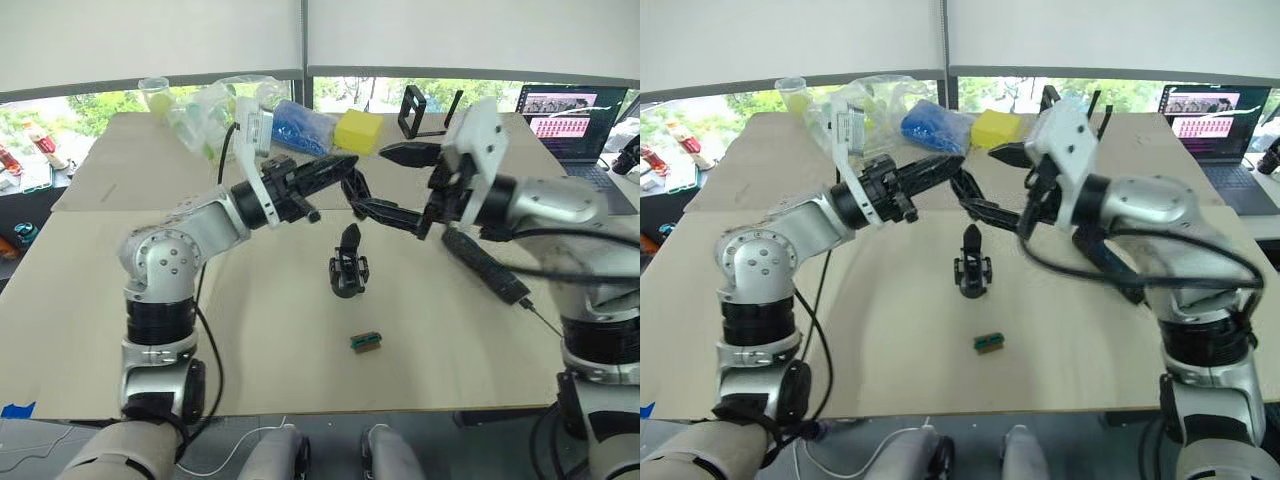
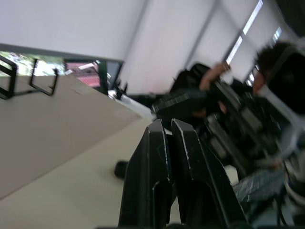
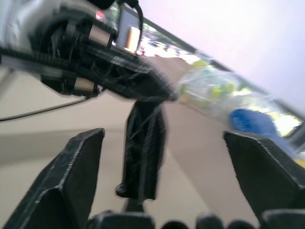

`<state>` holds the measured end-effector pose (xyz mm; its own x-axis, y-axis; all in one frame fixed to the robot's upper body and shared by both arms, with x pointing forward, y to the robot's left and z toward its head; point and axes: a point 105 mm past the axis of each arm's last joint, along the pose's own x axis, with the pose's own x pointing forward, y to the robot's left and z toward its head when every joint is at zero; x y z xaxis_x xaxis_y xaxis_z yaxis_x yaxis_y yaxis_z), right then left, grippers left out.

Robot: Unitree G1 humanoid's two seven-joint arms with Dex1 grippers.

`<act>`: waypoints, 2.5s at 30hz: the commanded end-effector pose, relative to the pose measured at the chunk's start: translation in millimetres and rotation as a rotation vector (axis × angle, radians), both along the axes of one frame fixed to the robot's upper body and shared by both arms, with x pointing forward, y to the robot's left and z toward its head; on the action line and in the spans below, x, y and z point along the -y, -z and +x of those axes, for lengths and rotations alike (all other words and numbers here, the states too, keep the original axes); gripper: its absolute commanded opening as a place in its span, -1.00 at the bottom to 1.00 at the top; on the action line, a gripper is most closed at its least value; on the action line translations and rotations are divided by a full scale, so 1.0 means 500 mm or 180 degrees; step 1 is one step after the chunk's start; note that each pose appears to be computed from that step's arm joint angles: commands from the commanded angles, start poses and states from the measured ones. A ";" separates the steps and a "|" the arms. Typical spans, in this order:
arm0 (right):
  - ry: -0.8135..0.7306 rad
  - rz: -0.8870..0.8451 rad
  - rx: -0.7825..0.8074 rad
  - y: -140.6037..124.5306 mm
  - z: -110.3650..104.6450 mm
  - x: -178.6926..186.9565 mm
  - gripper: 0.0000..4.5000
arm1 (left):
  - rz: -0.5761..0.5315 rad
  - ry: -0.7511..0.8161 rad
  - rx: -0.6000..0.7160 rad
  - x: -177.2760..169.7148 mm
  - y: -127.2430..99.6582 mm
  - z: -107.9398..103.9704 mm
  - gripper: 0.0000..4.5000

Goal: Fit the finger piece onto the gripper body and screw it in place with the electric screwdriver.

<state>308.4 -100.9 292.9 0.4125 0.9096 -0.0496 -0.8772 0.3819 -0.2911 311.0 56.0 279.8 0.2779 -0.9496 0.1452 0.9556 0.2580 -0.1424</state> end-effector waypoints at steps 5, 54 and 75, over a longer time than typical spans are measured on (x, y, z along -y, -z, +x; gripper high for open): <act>-0.1052 0.0289 -0.1254 0.009 -0.055 0.004 0.89 | 0.0461 0.1110 0.0077 -0.009 -0.001 -0.054 -1.00; -0.1241 -0.0246 -0.0444 0.091 -0.054 -0.049 -0.86 | 0.1598 0.0987 0.0785 -0.082 0.106 -0.002 1.00; -0.1068 -0.0303 -0.0405 0.144 -0.044 -0.024 -0.86 | 0.1775 0.0131 0.0822 0.000 0.329 0.115 1.00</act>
